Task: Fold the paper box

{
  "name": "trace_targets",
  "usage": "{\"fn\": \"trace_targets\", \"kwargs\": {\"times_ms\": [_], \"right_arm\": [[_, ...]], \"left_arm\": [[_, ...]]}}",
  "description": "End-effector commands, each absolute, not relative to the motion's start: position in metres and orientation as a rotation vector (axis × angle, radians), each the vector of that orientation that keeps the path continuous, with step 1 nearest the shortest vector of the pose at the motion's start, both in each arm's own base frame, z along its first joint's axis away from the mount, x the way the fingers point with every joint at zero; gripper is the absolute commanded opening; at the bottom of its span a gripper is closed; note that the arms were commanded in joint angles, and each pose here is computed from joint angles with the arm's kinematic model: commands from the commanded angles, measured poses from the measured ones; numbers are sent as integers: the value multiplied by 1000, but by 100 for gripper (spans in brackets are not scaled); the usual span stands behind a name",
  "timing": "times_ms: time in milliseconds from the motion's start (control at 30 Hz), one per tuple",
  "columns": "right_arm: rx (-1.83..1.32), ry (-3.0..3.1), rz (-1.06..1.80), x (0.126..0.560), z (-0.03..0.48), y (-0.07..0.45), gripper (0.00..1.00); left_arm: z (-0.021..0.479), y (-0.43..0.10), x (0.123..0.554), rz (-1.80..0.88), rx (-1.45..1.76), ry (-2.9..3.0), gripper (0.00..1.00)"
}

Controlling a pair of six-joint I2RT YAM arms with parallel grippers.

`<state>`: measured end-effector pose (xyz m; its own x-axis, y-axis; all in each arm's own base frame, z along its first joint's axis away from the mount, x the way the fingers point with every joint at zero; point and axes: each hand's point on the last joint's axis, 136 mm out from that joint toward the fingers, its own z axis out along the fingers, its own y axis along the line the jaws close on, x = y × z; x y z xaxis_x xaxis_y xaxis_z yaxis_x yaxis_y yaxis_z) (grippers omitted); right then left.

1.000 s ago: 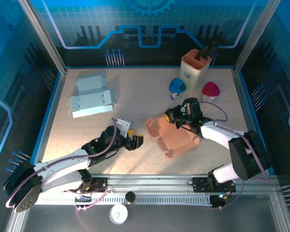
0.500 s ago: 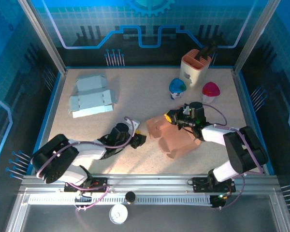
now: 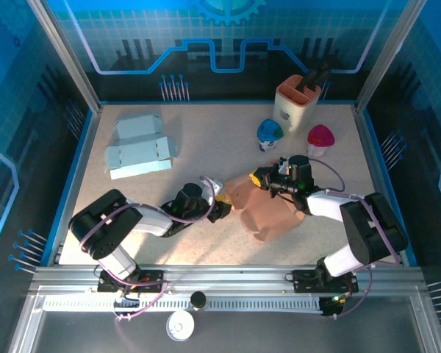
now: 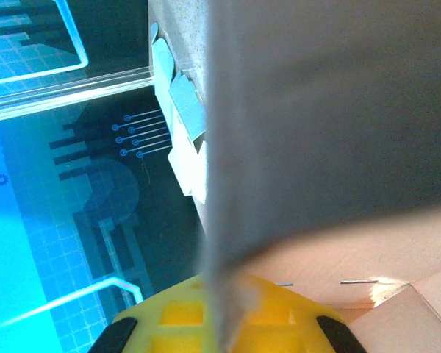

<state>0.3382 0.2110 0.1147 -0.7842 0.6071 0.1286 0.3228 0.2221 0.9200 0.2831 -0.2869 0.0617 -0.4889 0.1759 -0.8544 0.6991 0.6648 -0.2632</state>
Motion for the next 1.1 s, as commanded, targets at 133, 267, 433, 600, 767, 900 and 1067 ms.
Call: {"fn": "trace_targets", "kwargs": {"times_ms": [133, 267, 433, 600, 767, 900, 1067], "right_arm": [[836, 2240, 1605, 331, 124, 208, 0], [838, 2251, 1598, 328, 123, 208, 0], [840, 2250, 1606, 328, 122, 208, 0], [850, 2251, 1605, 328, 121, 208, 0], [855, 2253, 1592, 330, 116, 207, 0], [858, 2231, 1605, 333, 110, 207, 0], [865, 2204, 1606, 334, 103, 205, 0]], "left_arm": [[76, -305, 288, -786, 810, 1924, 45], [78, -309, 289, -776, 865, 1921, 44], [77, -317, 289, -777, 913, 1922, 43], [78, -321, 293, -759, 916, 1916, 42], [71, -320, 299, -723, 906, 1935, 45], [67, -321, 298, -708, 899, 1939, 48], [64, -326, 299, -690, 887, 1940, 50]]}}
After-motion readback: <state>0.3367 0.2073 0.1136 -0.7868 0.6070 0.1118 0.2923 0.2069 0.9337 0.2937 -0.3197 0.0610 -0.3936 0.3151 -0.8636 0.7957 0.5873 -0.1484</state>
